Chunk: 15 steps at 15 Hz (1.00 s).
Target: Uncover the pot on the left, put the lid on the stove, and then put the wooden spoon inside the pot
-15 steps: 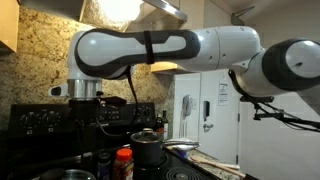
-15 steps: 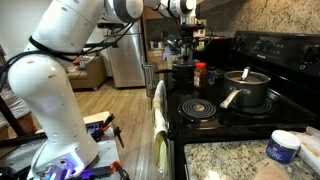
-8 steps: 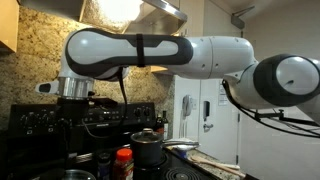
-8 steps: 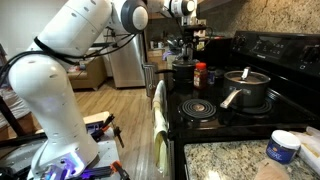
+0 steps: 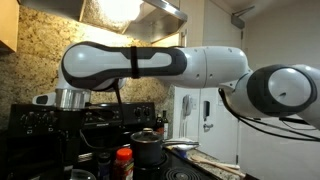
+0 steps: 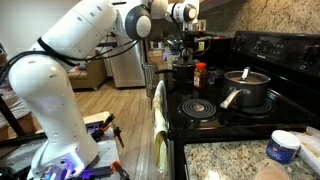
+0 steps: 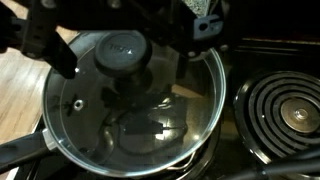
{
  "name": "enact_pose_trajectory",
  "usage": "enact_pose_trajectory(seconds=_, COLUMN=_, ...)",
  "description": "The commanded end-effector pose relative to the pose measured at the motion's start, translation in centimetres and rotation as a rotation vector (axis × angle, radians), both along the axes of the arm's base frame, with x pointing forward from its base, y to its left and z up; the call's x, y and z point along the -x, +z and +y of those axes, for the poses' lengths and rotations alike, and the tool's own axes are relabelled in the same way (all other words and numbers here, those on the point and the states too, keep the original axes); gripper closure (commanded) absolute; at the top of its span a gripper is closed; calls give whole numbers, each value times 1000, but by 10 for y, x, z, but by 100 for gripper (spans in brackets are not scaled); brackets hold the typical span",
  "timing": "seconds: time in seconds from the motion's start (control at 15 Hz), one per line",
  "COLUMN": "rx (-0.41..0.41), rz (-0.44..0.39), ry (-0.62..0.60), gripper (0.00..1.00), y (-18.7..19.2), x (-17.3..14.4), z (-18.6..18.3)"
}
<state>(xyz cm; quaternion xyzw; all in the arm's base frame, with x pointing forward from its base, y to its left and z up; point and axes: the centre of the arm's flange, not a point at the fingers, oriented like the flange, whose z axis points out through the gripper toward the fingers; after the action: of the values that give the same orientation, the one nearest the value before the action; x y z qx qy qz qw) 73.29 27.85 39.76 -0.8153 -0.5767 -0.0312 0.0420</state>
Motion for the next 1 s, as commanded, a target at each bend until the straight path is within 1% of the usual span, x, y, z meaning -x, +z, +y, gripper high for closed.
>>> enact_pose_trajectory(seconds=0.0, rx=-10, rz=27, ry=26, gripper=0, y=-4, x=-30, z=9)
enact_pose_trajectory(seconds=0.07, rx=-7, rz=32, ry=28, gripper=0, y=-8, x=-30, z=10)
enact_pose_trajectory(seconds=0.13, rx=-3, rz=34, ry=30, gripper=25, y=-11, x=-31, z=11)
enact_pose_trajectory(seconds=0.2, rx=1, rz=36, ry=25, gripper=26, y=-13, x=-31, z=11)
enact_pose_trajectory(seconds=0.4, rx=-2, rz=33, ry=19, gripper=47, y=-10, x=-31, z=10)
enact_pose_trajectory(seconds=0.67, rx=3, rz=44, ry=19, gripper=70, y=-6, x=-28, z=11)
enact_pose_trajectory(seconds=0.93, rx=9, rz=45, ry=13, gripper=77, y=-6, x=-27, z=9)
